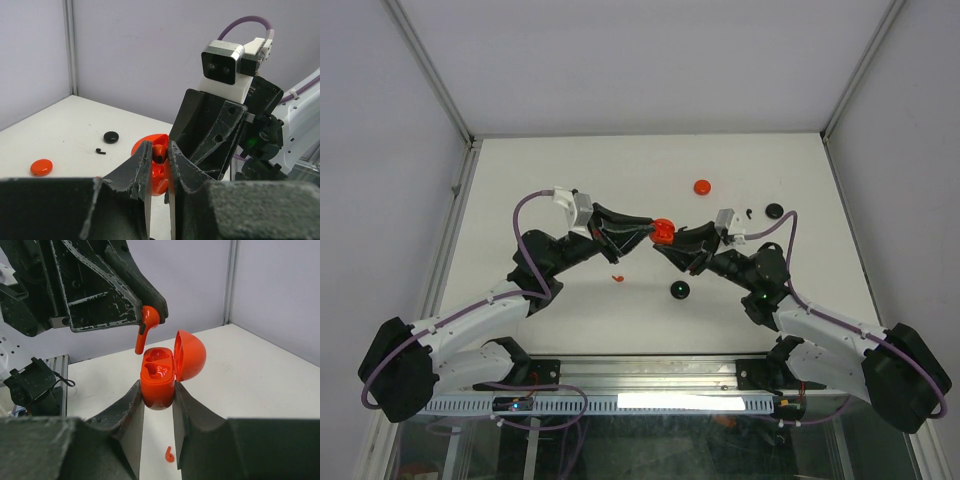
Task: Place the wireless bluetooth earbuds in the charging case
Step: Place the earbud in the charging case.
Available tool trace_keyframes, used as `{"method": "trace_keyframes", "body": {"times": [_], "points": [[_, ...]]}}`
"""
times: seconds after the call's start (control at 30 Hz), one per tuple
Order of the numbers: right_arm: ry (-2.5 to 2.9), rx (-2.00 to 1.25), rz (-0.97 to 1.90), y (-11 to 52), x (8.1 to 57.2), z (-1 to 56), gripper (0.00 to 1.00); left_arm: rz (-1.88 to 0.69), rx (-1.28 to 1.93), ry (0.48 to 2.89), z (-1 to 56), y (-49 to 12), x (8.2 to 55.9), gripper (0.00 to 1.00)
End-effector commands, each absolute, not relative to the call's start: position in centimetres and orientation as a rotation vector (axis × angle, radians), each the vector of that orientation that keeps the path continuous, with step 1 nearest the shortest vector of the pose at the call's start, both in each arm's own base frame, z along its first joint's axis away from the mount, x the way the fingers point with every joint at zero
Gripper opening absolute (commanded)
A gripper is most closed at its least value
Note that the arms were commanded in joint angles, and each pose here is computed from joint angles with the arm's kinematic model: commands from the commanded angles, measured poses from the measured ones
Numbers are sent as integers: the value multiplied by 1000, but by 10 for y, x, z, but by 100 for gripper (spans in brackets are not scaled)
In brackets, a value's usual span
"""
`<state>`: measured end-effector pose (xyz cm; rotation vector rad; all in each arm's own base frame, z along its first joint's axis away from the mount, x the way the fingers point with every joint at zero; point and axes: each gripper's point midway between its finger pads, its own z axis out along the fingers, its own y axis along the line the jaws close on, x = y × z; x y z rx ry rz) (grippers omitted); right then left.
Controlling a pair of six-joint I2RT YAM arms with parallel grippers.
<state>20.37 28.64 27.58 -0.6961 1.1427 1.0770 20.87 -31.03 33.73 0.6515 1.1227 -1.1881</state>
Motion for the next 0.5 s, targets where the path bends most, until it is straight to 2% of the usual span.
{"method": "trace_keyframes", "body": {"times": [0.0,0.47], "points": [[990,-709,1097,288,194,316,0,-1179,702,1010,352,-311,198,0],[1002,-722,1105,290,194,311,0,-1193,714,988,357,-316,198,0]]}}
